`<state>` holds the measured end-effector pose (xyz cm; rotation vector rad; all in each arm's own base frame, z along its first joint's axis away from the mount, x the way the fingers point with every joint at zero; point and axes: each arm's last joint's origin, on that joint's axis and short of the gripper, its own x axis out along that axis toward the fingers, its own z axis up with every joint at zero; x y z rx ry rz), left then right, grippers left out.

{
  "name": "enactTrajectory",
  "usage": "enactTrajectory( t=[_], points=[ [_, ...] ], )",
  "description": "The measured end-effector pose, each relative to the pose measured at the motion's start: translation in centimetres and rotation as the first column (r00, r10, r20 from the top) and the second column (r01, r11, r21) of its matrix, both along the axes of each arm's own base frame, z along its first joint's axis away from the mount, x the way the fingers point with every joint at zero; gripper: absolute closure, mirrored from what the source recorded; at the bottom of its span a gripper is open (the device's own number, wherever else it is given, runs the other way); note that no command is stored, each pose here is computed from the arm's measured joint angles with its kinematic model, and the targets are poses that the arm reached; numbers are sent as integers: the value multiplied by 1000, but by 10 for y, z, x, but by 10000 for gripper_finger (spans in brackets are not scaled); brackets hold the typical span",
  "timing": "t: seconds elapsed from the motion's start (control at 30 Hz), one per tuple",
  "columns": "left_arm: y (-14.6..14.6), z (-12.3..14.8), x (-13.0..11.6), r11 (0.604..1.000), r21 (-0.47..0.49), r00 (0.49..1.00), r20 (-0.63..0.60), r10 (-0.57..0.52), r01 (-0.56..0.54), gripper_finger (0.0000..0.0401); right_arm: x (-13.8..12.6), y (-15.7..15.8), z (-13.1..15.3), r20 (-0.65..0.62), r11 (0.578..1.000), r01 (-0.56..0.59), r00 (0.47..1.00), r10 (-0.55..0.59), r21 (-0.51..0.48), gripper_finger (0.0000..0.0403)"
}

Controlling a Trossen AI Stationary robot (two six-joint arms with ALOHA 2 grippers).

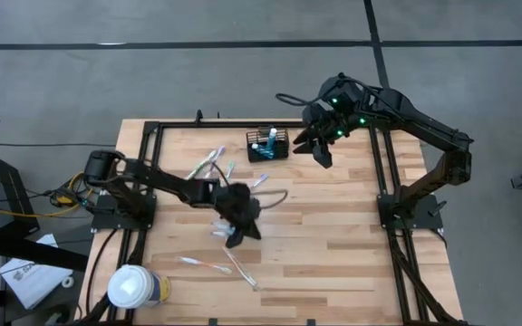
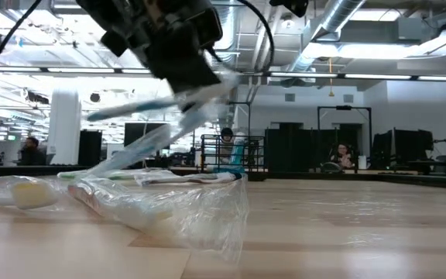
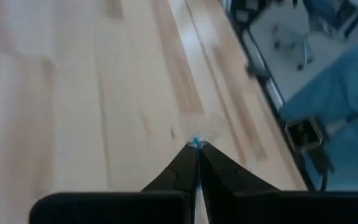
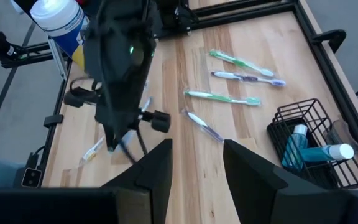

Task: Pick & Place toothbrushing station
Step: Put the right blue toothbrush into the black wire organizer

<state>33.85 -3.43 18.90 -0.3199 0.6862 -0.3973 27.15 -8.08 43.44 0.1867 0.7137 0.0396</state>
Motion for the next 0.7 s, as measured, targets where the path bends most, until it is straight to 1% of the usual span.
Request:
enactTrajectory(
  t=[0.07, 0.13, 0.17, 0.23, 0.33, 0.4, 0.5, 0.53, 0.6, 0.7],
  points=[
    [9, 9, -1, 999, -15, 999, 22, 38, -38, 397, 0, 0, 0, 7, 1000, -1, 1000, 1, -1, 269],
    [17, 16, 1, 997, -32, 995, 72, 71, -69, 398, 0, 0, 0, 7, 1000, -2, 1000, 2, 0, 269],
    [21, 18, 0, 996, -41, 993, 74, 88, -85, 399, 0, 0, 0, 7, 1000, -3, 1000, 3, 0, 269],
    [25, 23, 2, 994, -53, 988, 116, 106, -100, 398, 0, 0, 1, 9, 1000, -6, 1000, 6, 3, 269],
    [30, 28, 5, 986, -98, 978, 151, 147, -133, 397, 0, 1, 1, 11, 1000, -17, 1000, 16, 12, 269],
    [33, 37, 8, 980, -127, 956, 232, 182, -155, 398, 1, 1, 1, 12, 1000, -18, 1000, 18, 14, 269],
    [38, 50, 12, 962, -177, 904, 340, 260, -210, 399, 0, 1, 1, 13, 1000, -20, 1000, 20, 11, 269],
    [40, 52, 12, 955, -193, 891, 357, 280, -223, 399, 1, 1, 1, 13, 1000, -24, 1000, 24, 7, 269],
    [42, 54, 13, 944, -196, 871, 372, 321, -265, 399, 1, 1, 1, 14, 1000, -29, 999, 29, 1, 269],
    [43, 54, 13, 937, -197, 862, 373, 344, -289, 400, 1, 0, 1, 18, 1000, -30, 999, 31, -2, 269]
  ],
)
